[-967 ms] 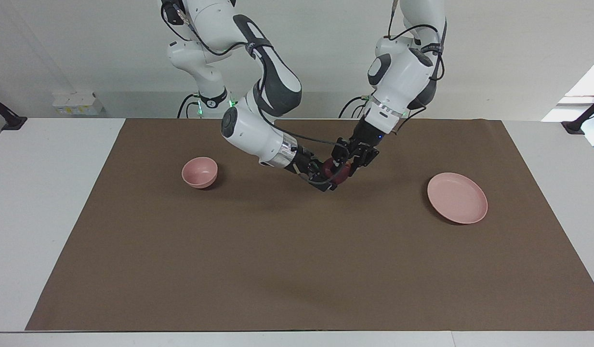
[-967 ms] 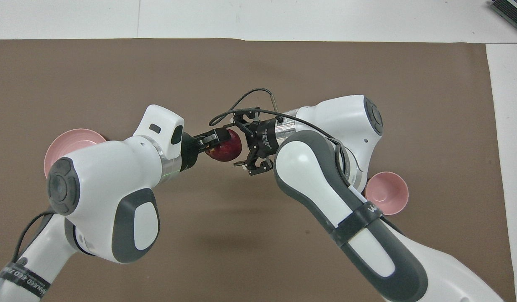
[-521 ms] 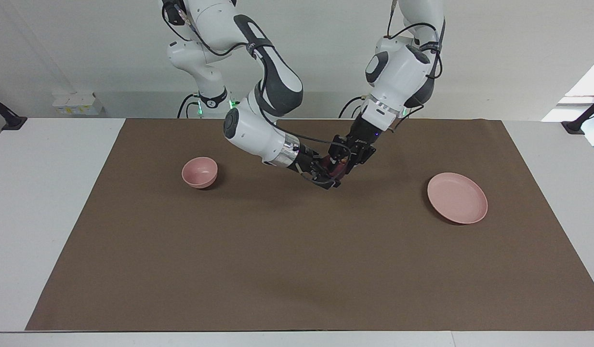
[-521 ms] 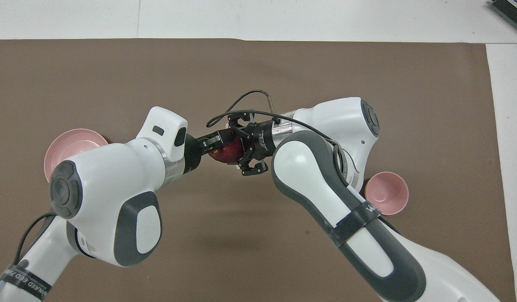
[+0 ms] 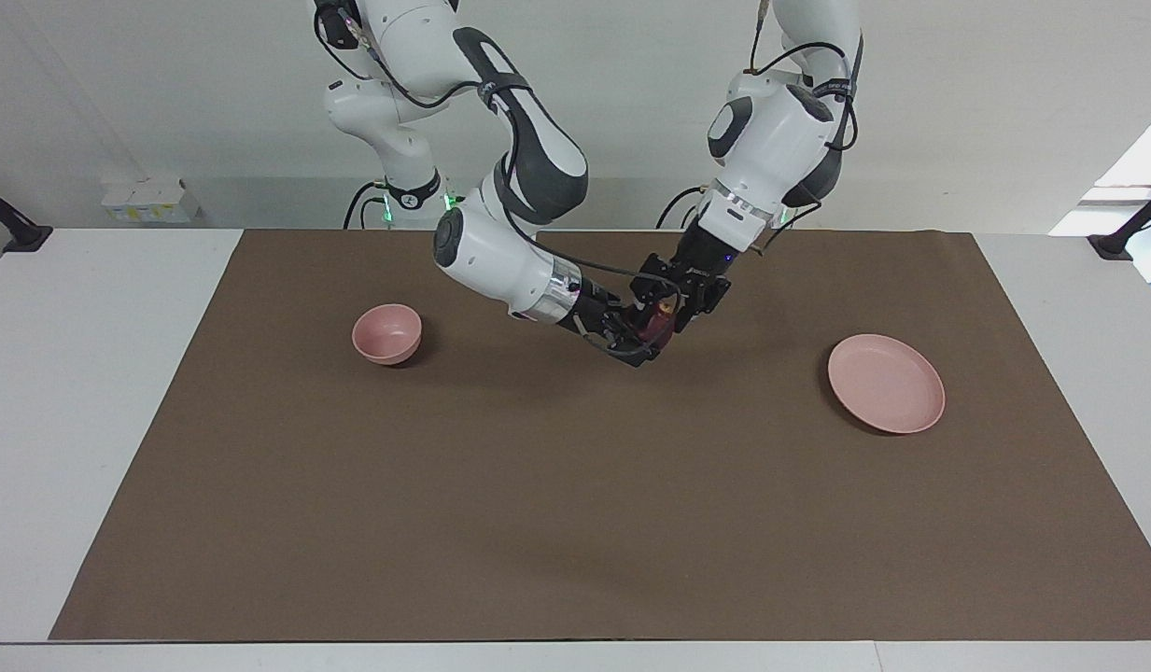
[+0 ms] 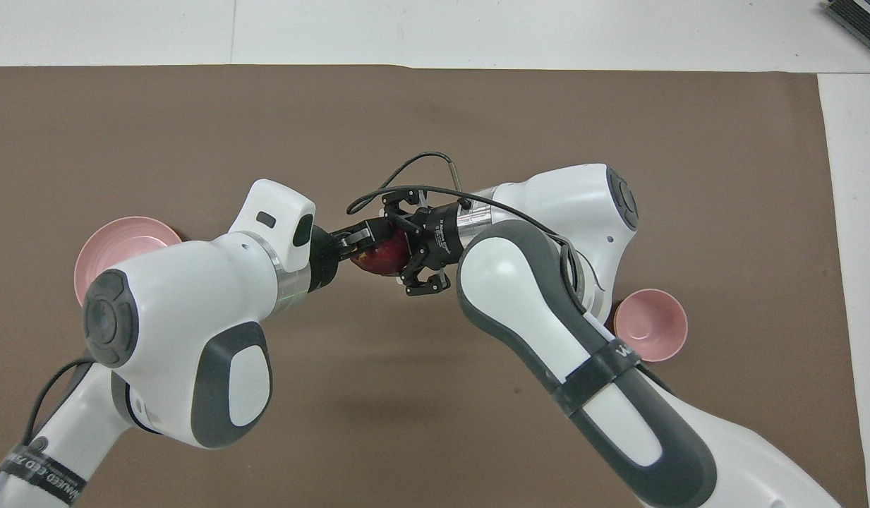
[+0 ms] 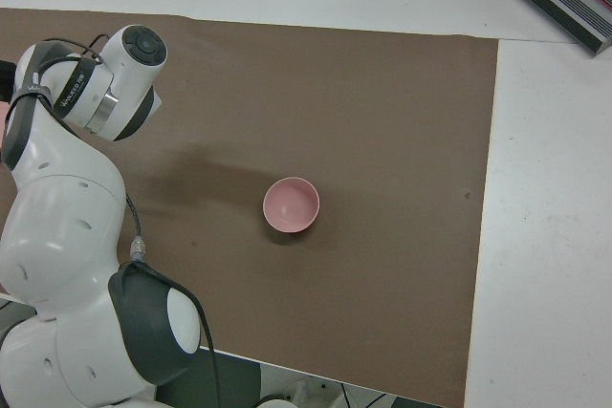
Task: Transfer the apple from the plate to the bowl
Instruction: 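Grasp the apple with the right gripper from the left gripper, then carry the apple with the right gripper while the left gripper withdraws, then lower the apple into the small pink bowl with the right gripper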
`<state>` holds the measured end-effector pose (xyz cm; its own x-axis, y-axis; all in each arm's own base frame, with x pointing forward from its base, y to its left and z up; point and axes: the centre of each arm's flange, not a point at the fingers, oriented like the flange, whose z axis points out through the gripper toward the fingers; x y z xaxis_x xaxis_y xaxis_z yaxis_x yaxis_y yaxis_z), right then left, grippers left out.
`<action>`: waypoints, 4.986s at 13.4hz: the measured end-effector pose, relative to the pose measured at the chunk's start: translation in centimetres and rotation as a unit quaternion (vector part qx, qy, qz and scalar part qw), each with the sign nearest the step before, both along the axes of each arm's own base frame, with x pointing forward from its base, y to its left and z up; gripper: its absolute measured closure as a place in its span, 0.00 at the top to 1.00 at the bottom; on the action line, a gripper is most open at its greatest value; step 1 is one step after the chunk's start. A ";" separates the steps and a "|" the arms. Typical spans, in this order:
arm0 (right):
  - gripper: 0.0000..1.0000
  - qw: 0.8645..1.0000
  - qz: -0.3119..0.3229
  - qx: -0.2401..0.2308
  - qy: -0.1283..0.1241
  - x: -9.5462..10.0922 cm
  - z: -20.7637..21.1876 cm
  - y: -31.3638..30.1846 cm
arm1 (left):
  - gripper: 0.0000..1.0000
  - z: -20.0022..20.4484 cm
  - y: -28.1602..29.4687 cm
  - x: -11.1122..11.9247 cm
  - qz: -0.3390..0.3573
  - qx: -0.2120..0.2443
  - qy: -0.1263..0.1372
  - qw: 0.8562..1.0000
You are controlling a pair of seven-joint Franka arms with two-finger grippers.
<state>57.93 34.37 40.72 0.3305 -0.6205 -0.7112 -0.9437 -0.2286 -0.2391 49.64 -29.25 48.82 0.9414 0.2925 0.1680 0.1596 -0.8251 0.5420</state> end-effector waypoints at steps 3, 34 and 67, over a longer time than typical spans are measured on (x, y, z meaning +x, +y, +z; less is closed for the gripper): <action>0.69 1.000 0.000 0.000 -0.001 0.1 0.1 0.0 | 1.00 0.8 1.2 1.1 -0.018 0.036 0.002 0.999; 0.69 0.803 0.419 -0.327 -0.269 3.8 7.1 -16.9 | 1.00 15.3 25.8 6.4 -0.196 0.275 0.057 0.939; 0.99 0.742 0.513 -0.341 -0.265 -10.1 -7.6 -30.9 | 1.00 17.3 27.3 4.3 -0.190 0.272 0.075 0.940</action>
<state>47.81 3.50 33.09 0.9987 -0.0039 0.0507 -0.0033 -0.9999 -0.0127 53.91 -1.94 66.13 0.9857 -0.1600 0.0528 -0.1611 -0.9868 0.0175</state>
